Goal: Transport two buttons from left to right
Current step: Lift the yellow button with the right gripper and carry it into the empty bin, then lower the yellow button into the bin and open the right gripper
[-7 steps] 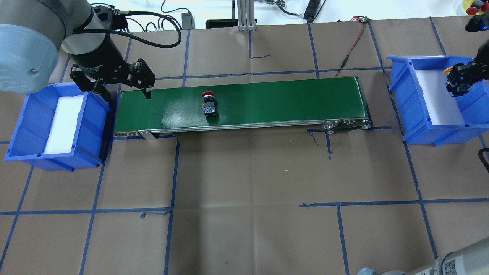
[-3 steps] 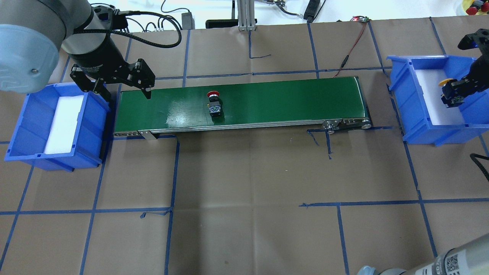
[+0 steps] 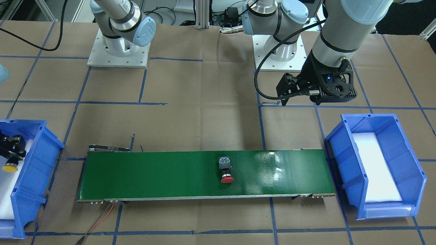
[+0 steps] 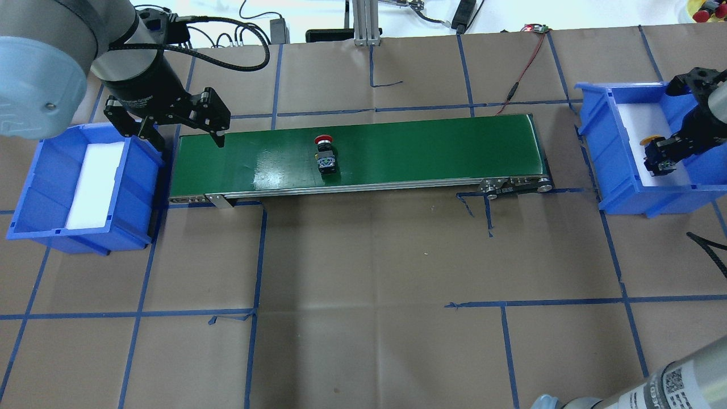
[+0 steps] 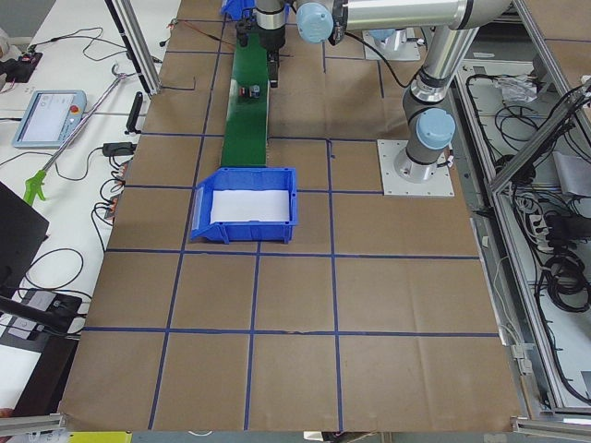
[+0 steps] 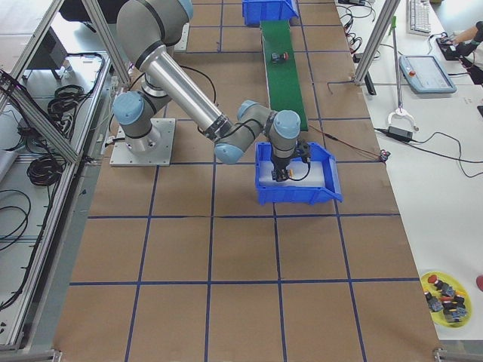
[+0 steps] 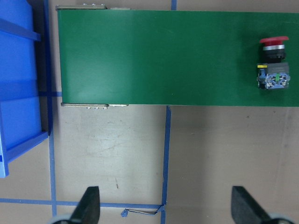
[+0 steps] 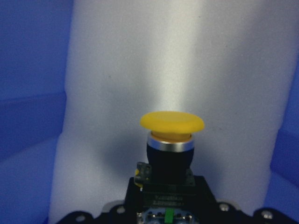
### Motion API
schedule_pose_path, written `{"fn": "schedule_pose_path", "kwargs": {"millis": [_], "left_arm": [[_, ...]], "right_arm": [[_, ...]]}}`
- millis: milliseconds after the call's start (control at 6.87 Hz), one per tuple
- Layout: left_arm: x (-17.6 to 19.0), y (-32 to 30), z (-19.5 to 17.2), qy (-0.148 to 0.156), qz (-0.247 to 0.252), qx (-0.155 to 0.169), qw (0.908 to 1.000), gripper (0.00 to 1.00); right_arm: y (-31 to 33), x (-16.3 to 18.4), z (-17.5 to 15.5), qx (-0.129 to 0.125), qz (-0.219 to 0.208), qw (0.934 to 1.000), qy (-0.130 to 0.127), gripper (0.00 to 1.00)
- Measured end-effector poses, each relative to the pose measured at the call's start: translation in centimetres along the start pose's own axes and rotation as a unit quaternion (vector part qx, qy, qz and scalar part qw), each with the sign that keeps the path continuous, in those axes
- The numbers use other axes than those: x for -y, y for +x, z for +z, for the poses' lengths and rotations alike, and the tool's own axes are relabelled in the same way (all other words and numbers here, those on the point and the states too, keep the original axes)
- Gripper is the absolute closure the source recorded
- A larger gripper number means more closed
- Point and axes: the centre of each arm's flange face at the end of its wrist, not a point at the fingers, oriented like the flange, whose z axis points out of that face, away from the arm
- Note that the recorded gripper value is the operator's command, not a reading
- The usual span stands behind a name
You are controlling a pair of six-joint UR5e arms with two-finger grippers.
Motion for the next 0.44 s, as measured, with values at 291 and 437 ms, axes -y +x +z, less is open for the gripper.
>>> {"fn": "schedule_pose_path", "kwargs": {"millis": [291,437], "left_arm": [[-0.01,0.0,-0.01,0.0,0.0,0.0,1.0,0.0],[-0.01,0.0,-0.01,0.0,0.0,0.0,1.0,0.0]], "right_arm": [[0.08,-0.01,0.69,0.003,0.001,1.0,-0.004,0.43],[0.05,0.01,0.8,0.006,0.002,1.0,-0.003,0.37]]}}
